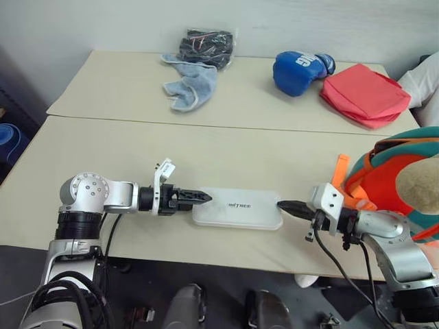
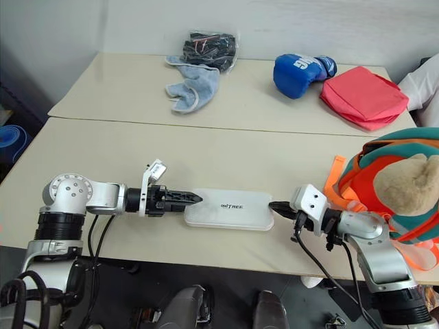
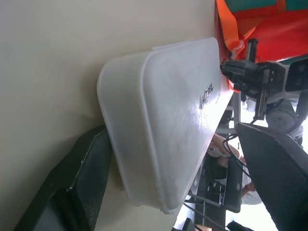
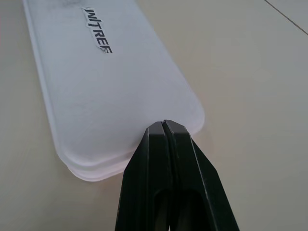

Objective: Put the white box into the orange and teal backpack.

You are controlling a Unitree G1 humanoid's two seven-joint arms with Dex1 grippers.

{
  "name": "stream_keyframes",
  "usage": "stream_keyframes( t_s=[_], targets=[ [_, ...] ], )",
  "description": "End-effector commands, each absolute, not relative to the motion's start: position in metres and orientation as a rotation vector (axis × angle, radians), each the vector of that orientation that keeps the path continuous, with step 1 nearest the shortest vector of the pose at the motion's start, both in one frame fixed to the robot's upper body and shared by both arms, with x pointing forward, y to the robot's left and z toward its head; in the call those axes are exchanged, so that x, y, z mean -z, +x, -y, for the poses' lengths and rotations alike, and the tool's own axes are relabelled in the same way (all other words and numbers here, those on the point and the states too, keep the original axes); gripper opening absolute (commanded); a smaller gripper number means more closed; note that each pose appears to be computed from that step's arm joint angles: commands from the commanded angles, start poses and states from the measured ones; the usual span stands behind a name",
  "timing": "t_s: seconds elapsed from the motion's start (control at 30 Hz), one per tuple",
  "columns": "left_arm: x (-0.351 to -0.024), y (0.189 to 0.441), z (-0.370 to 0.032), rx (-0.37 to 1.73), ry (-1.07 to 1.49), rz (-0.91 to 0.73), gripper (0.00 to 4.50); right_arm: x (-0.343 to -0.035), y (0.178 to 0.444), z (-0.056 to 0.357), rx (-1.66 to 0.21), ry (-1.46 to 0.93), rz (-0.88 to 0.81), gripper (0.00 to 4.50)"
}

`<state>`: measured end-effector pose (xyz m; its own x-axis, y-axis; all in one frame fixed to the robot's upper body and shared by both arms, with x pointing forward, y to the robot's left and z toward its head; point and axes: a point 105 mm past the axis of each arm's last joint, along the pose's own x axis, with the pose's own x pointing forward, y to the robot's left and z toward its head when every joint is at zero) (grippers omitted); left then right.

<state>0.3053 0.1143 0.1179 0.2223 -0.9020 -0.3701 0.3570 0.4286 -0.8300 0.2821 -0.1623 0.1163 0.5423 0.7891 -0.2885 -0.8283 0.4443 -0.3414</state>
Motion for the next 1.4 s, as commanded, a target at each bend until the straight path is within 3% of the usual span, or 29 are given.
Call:
stream_keyframes(
  t_s=[0.03, 0.2, 0.4, 0.57, 0.8, 1.03, 1.13, 1.4],
  targets=[
    [-0.109, 0.299, -0.103, 0.986, -0.719, -1.042, 4.19, -0.117, 0.278, 0.154, -1.029, -0.458, -0.083, 0.00],
    [-0.109, 0.300, -0.097, 0.987, -0.732, -1.041, 4.19, -0.125, 0.278, 0.153, -1.033, -0.448, -0.055, 0.00],
    [-0.102, 0.294, -0.102, 0.965, -0.717, -1.063, 4.19, -0.141, 0.278, 0.193, -0.950, -0.487, -0.101, 0.00],
    [-0.102, 0.294, -0.100, 0.967, -0.715, -1.062, 4.19, -0.122, 0.286, 0.218, -0.880, -0.605, -0.216, 0.00],
    [-0.100, 0.293, -0.096, 0.970, -0.726, -1.073, 4.19, -0.098, 0.284, 0.179, -1.017, -0.588, -0.214, 0.00],
    [-0.114, 0.296, -0.086, 1.039, -0.757, -1.020, 4.19, -0.101, 0.285, 0.154, -1.079, -0.557, -0.154, 0.00],
    [-0.123, 0.298, -0.084, 1.070, -0.768, -1.005, 3.59, -0.099, 0.286, 0.157, -1.082, -0.564, -0.163, 0.00],
    [-0.141, 0.292, -0.085, 1.165, -0.799, -0.954, 1.28, -0.093, 0.280, 0.173, -1.044, -0.555, -0.181, 0.00]
  ],
)
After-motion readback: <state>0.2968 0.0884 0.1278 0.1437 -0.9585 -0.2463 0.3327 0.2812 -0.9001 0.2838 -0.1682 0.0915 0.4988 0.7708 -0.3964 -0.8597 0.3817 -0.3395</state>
